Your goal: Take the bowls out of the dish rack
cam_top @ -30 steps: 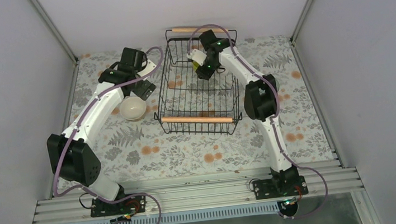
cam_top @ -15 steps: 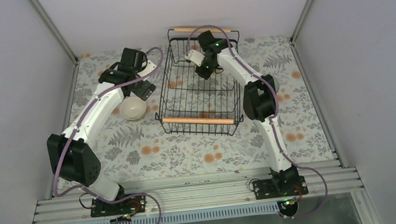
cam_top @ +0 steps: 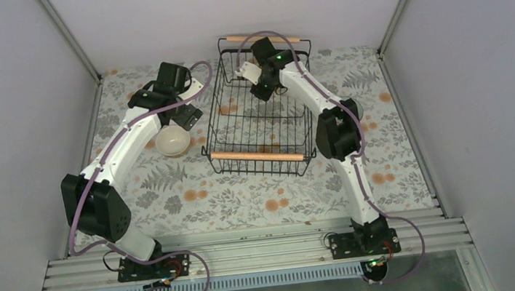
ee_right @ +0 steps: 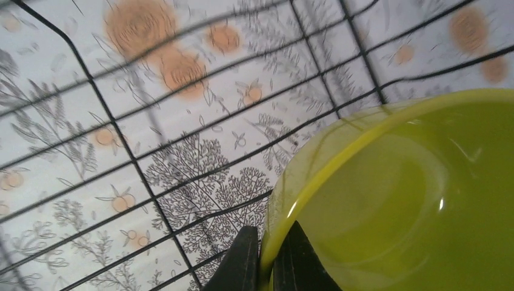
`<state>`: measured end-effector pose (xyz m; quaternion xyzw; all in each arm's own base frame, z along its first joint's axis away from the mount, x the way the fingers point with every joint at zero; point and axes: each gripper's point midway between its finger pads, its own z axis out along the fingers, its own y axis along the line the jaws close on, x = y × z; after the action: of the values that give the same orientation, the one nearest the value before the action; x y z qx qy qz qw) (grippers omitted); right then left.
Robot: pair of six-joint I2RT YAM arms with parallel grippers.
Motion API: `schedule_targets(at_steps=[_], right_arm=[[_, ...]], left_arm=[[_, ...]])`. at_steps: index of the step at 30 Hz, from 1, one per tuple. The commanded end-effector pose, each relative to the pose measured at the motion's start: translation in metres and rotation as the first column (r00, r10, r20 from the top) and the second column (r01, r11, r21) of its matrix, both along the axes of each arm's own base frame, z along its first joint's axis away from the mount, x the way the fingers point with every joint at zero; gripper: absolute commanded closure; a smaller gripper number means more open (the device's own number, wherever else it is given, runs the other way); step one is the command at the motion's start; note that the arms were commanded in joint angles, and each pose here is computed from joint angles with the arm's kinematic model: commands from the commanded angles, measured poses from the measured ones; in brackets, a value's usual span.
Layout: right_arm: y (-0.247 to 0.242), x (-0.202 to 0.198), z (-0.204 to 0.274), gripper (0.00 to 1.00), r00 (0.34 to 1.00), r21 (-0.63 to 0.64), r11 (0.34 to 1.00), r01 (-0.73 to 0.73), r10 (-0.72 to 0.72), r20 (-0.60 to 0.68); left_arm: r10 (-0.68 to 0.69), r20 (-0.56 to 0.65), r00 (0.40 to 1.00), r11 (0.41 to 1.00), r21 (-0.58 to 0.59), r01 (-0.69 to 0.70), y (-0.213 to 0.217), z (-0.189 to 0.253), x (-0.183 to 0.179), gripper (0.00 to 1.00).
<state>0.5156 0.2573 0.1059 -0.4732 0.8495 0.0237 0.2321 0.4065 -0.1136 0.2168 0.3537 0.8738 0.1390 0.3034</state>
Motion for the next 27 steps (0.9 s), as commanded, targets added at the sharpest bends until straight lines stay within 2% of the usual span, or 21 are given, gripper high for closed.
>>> schedule_targets(at_steps=[1,7,12,19,27], right_arm=[[0.015,-0.004,0.091,0.96,0.978,0.045,0.998,-0.044,0.034,0.205],[0.02,-0.013,0.128,0.96,0.954,0.011,1.0,-0.027,0.023,0.3],[0.003,-0.02,0.17,0.96,0.921,-0.014,0.999,0.04,-0.032,0.387],[-0.053,-0.045,0.213,0.96,0.867,-0.069,0.976,0.204,-0.148,0.476],[-0.134,-0.077,0.217,0.96,0.869,-0.047,0.954,0.295,-0.247,0.429]], left_arm=[[0.017,0.049,0.999,1.0,-0.011,-0.016,0.002,0.013,-0.001,0.0],[0.029,0.07,0.997,1.0,0.008,-0.029,0.007,0.018,-0.002,0.0],[0.027,0.083,0.996,1.0,-0.002,-0.027,0.007,0.026,-0.005,0.0],[0.019,0.097,0.995,1.0,-0.014,-0.018,0.003,0.034,-0.005,0.0],[0.007,0.151,0.989,1.0,-0.023,-0.003,-0.003,0.058,-0.003,0.0]])
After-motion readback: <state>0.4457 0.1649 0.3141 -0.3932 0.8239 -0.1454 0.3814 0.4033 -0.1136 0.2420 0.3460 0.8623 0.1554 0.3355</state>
